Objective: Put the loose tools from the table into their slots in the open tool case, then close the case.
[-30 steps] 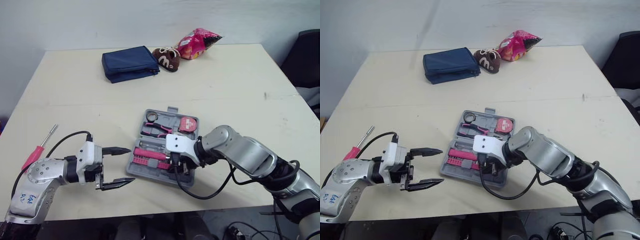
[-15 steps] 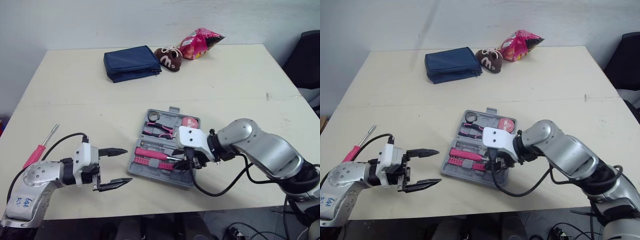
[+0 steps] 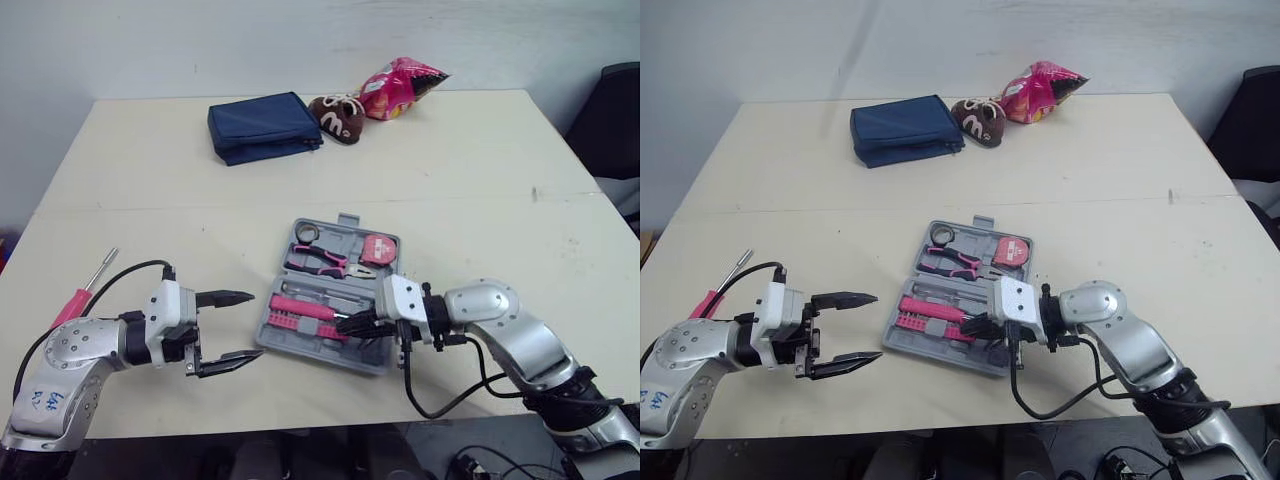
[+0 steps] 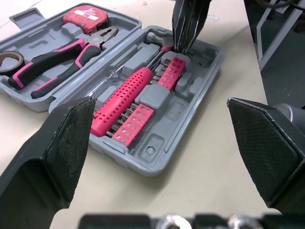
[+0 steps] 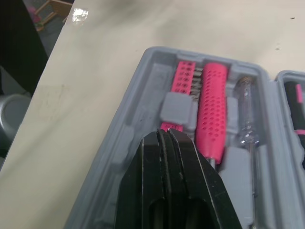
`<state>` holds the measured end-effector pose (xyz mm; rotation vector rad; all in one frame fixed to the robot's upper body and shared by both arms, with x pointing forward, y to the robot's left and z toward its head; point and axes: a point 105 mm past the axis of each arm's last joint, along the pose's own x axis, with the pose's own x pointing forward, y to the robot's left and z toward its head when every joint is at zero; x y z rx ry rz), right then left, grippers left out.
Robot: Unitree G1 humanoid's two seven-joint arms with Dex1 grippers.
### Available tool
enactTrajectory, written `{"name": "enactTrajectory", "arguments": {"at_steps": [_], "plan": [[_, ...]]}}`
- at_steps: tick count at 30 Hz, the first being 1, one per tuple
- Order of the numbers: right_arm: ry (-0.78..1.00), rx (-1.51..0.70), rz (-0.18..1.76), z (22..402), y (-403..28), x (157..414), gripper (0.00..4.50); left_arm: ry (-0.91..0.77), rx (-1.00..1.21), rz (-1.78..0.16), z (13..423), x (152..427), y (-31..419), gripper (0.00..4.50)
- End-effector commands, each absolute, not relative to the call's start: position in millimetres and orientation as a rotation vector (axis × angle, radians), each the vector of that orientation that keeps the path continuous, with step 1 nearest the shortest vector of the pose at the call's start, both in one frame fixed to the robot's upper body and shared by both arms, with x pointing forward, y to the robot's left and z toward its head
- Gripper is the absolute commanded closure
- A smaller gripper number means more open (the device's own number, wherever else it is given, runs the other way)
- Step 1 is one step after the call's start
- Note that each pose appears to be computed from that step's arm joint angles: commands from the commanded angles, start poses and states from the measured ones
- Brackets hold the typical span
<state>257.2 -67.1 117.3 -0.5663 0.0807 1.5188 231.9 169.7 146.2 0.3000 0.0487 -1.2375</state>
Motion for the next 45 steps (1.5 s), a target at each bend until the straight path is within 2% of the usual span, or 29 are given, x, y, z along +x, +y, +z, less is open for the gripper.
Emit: {"name": "enactTrajectory", "arguments": {"at_steps": [1,15,18,22,25,28,29,31,35,39,40,43,45], "plan": [[0.041,-0.596,1.514,115.7,-64.5,258.5,4.46,0.033,0.335,-1.242,153.0,231.1,171.0,0.00],[0.243,-0.677,1.474,79.2,-76.6,258.2,4.46,0.052,0.347,-1.239,152.0,228.3,174.9,0.00],[0.181,-0.623,1.453,91.4,-71.3,259.4,4.46,0.049,0.353,-1.225,153.1,229.9,176.6,0.00],[-0.119,-0.459,1.458,144.5,-79.0,250.2,4.46,0.029,0.361,-1.137,158.7,236.0,192.3,0.00],[-0.130,-0.373,1.377,168.2,-110.9,248.0,4.46,0.052,0.306,-1.059,162.9,233.7,213.4,0.00],[-0.053,-0.487,1.230,178.2,-167.8,246.8,3.59,0.063,0.338,-0.815,164.9,232.9,267.0,0.00],[-0.020,-0.531,1.164,180.4,-187.4,247.2,3.15,0.071,0.339,-0.736,164.8,230.3,286.8,0.00],[0.039,-0.546,1.103,182.2,-212.5,243.2,2.16,0.091,0.344,-0.645,163.1,224.5,313.6,0.00],[0.027,-0.612,1.011,187.4,-267.4,229.5,0.09,0.128,0.352,-0.410,163.0,211.4,381.6,0.00],[0.094,-0.670,0.778,176.0,-335.4,218.6,0.03,0.160,0.348,-0.173,159.3,194.6,440.4,0.00],[0.104,-0.687,0.754,173.9,-345.3,215.1,0.03,0.163,0.349,-0.148,158.4,191.9,447.1,0.00],[0.148,-0.690,0.485,173.3,-404.7,198.1,0.03,0.178,0.325,0.021,155.1,172.0,480.4,0.00],[0.189,-0.704,0.426,168.3,-422.0,186.7,0.03,0.185,0.310,0.081,151.5,162.9,491.4,0.00]]}}
